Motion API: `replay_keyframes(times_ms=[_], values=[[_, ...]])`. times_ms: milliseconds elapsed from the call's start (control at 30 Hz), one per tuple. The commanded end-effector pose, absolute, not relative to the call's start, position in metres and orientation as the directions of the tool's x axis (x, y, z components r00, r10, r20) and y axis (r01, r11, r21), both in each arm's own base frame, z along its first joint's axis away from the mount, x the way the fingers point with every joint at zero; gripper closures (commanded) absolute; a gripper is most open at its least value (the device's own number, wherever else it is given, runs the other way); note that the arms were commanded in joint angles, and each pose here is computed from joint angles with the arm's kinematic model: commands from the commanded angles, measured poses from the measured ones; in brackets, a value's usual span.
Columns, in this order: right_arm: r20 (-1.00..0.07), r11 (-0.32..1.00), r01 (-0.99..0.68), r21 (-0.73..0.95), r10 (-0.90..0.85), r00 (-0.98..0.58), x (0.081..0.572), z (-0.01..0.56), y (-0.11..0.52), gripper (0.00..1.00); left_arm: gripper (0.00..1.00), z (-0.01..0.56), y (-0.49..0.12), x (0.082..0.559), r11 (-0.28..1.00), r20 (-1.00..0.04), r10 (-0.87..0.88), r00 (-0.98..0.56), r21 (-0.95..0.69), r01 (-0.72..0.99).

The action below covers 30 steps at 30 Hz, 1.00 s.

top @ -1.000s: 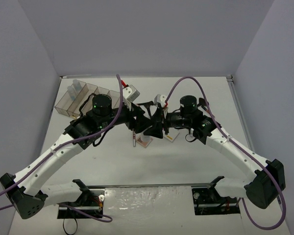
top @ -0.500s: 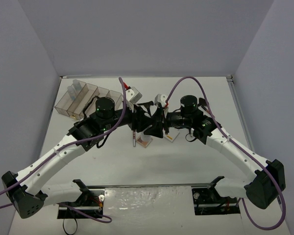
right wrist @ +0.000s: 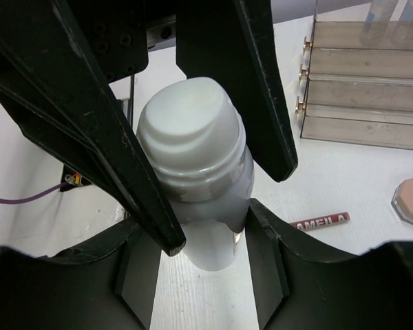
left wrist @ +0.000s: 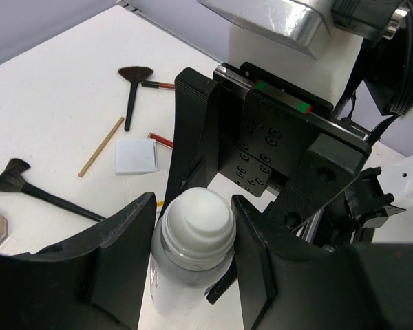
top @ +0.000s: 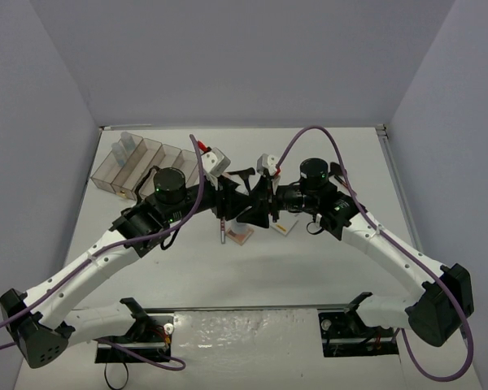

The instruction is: Organize the makeup

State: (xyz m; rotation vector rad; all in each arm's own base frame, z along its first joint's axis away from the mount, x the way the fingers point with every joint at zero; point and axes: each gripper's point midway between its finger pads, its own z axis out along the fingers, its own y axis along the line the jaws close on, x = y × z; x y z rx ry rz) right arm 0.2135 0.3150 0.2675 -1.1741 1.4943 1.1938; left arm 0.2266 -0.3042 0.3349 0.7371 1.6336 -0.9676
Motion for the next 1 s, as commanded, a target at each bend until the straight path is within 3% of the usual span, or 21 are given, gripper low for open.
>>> replay_keyframes(times_ms=[0, 33, 100, 200, 267, 500, 733, 967], values=[[-0.994, 0.063, -0.995, 0.083, -0.063, -0.087, 0.214, 0.298, 0.321, 0.72, 1.00, 0.373, -0.298, 0.230, 0.501, -0.985, -0.103, -0.138, -0.171, 0.849], [-0.994, 0.074, -0.994, 0.085, -0.069, -0.090, 0.216, 0.296, 0.321, 0.51, 1.00, 0.371, -0.296, 0.233, 0.516, -0.985, -0.103, -0.137, -0.171, 0.839], [-0.992, 0.100, -0.991, 0.091, -0.082, -0.099, 0.221, 0.290, 0.320, 0.31, 1.00, 0.371, -0.290, 0.238, 0.553, -0.986, -0.108, -0.129, -0.167, 0.816], [-0.988, 0.133, -0.986, 0.101, -0.103, -0.115, 0.226, 0.280, 0.319, 0.10, 1.00, 0.367, -0.283, 0.244, 0.596, -0.986, -0.110, -0.124, -0.165, 0.786], [-0.984, 0.154, -0.982, 0.113, -0.120, -0.132, 0.230, 0.273, 0.318, 0.01, 1.00, 0.365, -0.279, 0.248, 0.619, -0.987, -0.111, -0.118, -0.161, 0.769], [-0.964, 0.269, -0.956, 0.116, -0.202, -0.174, 0.243, 0.242, 0.299, 0.00, 1.00, 0.356, -0.240, 0.280, 0.776, -0.992, -0.097, -0.077, -0.124, 0.618], [-0.942, 0.587, -0.801, 0.117, -0.190, -0.276, 0.280, 0.231, 0.258, 0.00, 1.00, 0.363, -0.126, 0.345, 0.971, -0.992, -0.121, 0.029, -0.112, 0.214], [-0.941, 0.683, -0.716, 0.141, -0.132, -0.312, 0.286, 0.232, 0.241, 0.00, 1.00, 0.366, -0.011, 0.406, 0.980, -0.981, -0.123, 0.151, -0.144, -0.138]])
